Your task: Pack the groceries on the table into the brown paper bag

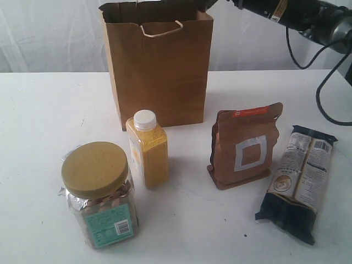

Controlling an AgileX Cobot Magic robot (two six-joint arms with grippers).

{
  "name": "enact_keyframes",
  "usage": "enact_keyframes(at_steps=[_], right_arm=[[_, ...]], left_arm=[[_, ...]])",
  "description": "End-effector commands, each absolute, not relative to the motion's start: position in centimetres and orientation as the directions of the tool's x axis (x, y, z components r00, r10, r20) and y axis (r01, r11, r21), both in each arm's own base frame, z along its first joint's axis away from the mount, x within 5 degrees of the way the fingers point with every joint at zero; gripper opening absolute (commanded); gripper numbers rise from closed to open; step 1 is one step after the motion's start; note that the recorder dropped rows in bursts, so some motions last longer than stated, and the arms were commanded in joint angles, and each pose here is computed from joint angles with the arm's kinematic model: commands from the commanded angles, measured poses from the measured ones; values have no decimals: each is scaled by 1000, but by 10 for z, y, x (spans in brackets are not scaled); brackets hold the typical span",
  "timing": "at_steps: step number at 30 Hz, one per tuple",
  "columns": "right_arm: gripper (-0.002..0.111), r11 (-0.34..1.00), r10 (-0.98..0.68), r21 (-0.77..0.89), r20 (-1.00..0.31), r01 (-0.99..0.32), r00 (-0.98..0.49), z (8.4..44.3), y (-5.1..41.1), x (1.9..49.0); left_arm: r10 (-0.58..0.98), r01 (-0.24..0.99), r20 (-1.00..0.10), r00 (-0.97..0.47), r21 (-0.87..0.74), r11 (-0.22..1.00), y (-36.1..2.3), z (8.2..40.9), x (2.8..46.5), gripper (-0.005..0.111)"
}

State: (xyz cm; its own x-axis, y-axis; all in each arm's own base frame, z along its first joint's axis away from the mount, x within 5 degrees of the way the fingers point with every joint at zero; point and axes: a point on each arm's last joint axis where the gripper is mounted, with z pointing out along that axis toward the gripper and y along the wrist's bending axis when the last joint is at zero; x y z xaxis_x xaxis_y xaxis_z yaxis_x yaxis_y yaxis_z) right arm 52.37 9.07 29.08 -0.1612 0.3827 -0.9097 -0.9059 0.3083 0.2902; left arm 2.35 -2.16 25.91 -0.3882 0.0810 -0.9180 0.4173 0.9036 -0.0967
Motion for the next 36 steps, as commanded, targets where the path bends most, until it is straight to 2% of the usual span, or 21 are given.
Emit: enact_keyframes(at_steps=[1,13,14,16,18,20,24,28,31,36], right_arm=[[0,283,414,296,-896,-912,-161,284,95,526],[2,258,403,287,-900,-923,-167,281,114,523],[6,258,400,285,-901,-923,-167,281,114,523],[21,266,389,256,-911,-929,-140,280,116,523],[45,268,387,252,-912,-930,-135,280,116,523],[57,268,387,252,-912,-930,-135,280,116,523],[58,271,345,238,-928,-933,-137,277,118,522],[58,413,85,113,-993,-904,-85,266,123,526],[59,414,-53,1,-998,-910,-25,264,132,523],[60,407,-84,-60,-996,-911,28,274,142,518]], left_arm=[[64,416,-916,-396,-116,902,-23,258,24,0],[63,416,-916,-396,-118,902,-23,258,24,0],[63,416,-916,-396,-118,902,-23,258,24,0],[63,416,-916,-396,-118,902,-23,258,24,0],[63,416,-916,-396,-118,902,-23,258,24,0],[63,416,-916,-396,-118,902,-23,258,24,0],[63,416,-916,-396,-118,902,-23,258,24,0],[63,416,-916,-396,-118,902,-23,258,24,0],[63,416,-916,-396,-118,902,-23,258,24,0],[63,416,-916,-396,-118,902,-23,258,24,0]])
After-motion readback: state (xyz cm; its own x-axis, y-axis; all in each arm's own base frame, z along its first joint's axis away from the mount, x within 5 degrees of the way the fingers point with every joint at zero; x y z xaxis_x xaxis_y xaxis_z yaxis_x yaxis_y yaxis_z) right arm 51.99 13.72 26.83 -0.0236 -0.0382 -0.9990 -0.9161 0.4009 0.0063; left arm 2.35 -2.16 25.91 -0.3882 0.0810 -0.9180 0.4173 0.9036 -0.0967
